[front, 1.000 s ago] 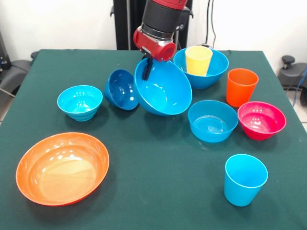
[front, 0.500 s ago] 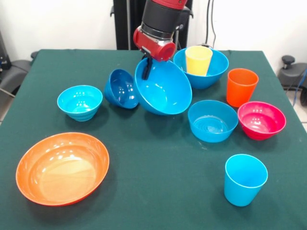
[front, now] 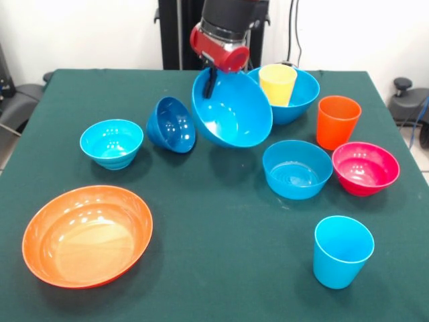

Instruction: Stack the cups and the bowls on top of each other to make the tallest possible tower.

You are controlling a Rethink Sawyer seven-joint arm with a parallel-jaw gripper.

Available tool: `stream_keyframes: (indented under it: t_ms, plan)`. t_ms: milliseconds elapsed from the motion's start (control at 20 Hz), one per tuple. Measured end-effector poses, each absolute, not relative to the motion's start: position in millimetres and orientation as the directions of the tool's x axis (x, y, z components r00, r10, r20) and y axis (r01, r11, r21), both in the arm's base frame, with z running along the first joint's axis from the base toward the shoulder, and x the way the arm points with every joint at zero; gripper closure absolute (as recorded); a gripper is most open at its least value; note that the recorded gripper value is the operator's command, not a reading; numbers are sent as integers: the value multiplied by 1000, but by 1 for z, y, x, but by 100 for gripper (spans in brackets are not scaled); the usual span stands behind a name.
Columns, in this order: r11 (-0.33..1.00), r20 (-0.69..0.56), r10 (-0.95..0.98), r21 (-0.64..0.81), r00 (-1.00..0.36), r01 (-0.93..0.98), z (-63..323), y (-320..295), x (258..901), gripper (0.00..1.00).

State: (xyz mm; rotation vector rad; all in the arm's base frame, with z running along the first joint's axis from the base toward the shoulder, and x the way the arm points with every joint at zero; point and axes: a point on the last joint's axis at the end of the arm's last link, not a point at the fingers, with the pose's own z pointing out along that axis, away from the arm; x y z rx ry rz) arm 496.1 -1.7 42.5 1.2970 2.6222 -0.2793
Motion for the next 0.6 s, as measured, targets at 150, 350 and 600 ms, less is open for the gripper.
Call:
stream_keyframes:
  t_ms: [150, 350, 600]
  plan:
    - [584, -240, 772, -95, -588, 806, 56, 0, 491, 100]
    - [575, -224, 781, -106, -583, 811, 69, 1, 490, 100]
    - [569, -218, 787, -106, -577, 816, 83, 2, 493, 100]
